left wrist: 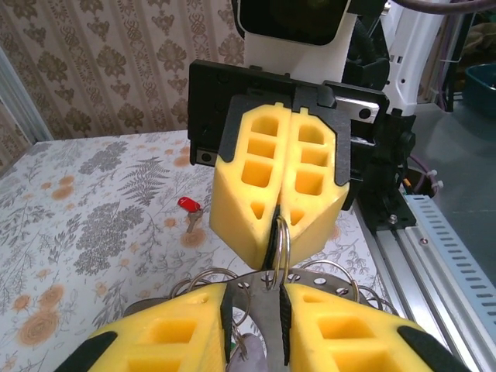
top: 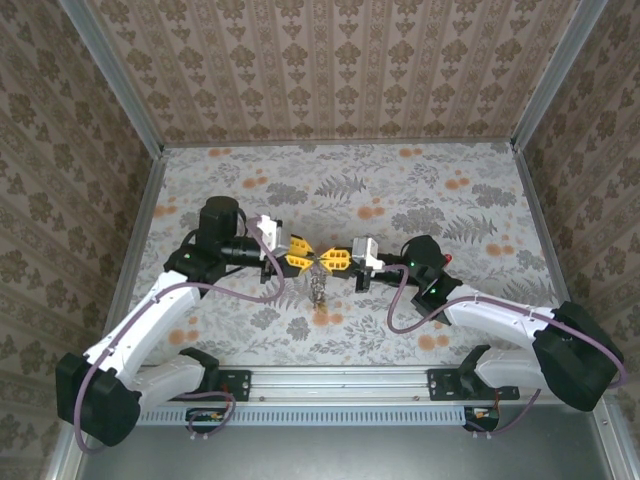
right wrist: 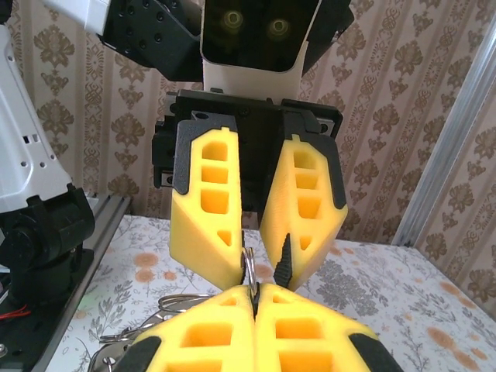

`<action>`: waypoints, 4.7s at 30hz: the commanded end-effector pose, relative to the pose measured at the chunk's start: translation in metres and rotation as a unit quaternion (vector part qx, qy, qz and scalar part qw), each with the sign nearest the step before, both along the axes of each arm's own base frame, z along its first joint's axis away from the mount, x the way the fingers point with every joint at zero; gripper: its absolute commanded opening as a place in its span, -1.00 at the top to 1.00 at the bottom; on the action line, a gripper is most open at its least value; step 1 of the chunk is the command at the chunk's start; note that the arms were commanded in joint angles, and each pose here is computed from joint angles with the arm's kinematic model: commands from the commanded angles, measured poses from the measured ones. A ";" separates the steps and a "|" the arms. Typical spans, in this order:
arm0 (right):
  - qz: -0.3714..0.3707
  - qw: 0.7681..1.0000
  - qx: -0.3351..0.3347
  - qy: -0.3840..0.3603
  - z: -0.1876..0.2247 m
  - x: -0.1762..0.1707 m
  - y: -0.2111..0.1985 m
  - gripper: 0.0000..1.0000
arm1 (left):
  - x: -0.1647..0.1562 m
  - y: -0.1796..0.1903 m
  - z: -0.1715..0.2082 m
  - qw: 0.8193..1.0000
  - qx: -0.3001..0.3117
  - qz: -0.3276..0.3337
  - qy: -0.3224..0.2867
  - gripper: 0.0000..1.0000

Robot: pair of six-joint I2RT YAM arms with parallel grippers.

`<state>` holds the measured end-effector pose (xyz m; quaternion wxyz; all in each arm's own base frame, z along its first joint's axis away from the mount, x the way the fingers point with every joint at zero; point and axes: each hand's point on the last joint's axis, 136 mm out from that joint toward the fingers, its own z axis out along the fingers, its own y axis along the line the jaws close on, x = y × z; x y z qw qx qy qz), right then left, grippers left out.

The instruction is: Put the keys on the keyring

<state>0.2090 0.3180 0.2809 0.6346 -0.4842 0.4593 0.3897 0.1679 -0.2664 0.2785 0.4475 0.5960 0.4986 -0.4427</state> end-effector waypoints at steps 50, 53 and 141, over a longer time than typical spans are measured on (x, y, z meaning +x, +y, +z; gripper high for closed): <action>-0.021 0.968 -0.252 0.004 -0.043 0.012 0.003 0.34 | -0.001 -0.008 -0.014 0.996 0.087 0.016 -0.032 1.00; -0.025 0.969 -0.247 0.003 -0.041 0.012 0.002 0.33 | -0.002 -0.008 -0.016 0.995 0.093 0.012 -0.031 1.00; -0.005 0.991 -0.129 0.015 -0.012 0.009 -0.008 0.56 | -0.001 -0.003 0.001 0.996 0.058 0.023 -0.056 1.00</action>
